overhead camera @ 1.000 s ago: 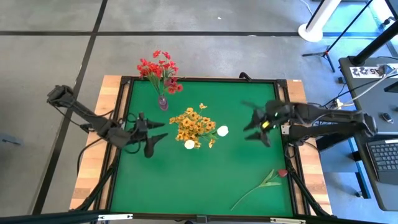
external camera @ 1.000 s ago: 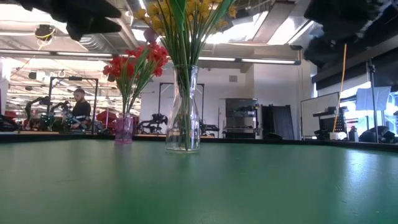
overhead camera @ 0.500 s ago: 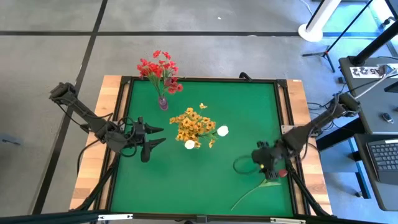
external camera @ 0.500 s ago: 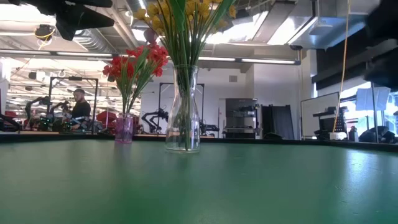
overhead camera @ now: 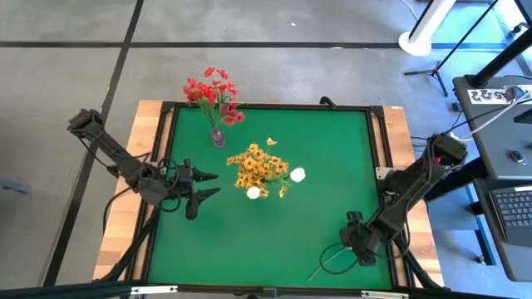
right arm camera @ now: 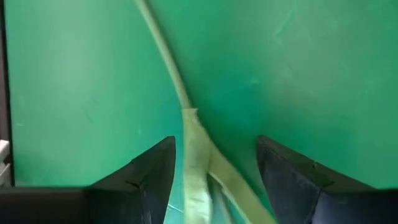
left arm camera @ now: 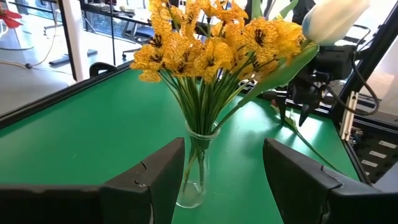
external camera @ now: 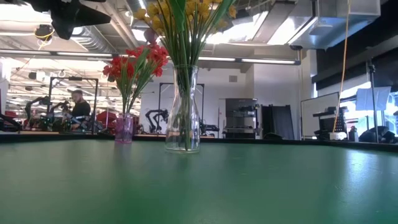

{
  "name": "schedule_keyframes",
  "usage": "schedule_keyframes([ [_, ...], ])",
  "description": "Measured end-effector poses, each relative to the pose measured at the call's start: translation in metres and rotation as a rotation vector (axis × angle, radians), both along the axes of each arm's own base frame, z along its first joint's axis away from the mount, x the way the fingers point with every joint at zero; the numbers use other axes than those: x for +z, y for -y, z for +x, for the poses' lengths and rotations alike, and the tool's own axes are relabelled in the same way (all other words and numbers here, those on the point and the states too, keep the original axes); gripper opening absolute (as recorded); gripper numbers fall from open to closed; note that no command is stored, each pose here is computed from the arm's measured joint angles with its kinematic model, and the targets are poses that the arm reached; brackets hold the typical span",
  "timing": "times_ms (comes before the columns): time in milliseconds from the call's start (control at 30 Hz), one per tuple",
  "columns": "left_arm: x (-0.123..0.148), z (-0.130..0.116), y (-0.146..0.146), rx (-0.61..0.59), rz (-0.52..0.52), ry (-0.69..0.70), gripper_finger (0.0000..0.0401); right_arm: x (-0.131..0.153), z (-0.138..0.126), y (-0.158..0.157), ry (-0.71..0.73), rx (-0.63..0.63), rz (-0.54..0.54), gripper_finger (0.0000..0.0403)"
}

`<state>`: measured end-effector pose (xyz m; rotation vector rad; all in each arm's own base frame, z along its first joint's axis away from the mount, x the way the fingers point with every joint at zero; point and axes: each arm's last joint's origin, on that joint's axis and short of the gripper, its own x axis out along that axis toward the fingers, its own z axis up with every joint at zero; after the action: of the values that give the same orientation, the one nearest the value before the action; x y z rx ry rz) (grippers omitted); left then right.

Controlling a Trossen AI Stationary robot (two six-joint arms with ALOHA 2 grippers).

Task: Sort flowers into vase by color
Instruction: Put the red tulip into the violet vase

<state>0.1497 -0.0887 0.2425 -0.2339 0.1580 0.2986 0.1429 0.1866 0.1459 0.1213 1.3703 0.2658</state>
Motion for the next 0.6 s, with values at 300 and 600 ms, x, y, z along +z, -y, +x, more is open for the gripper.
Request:
schedule_keyframes([
  [300, -0.006, 0.004, 0.005, -0.001, -0.021, -0.017, 0.0212, -0.014, -0.009, -0.009, -0.035, -0.069, -0.071, 0.0205],
  [600, -0.012, 0.008, 0.008, 0.008, -0.032, -0.036, 0.0212, -0.014, -0.007, -0.001, -0.067, -0.116, -0.117, 0.0015],
])
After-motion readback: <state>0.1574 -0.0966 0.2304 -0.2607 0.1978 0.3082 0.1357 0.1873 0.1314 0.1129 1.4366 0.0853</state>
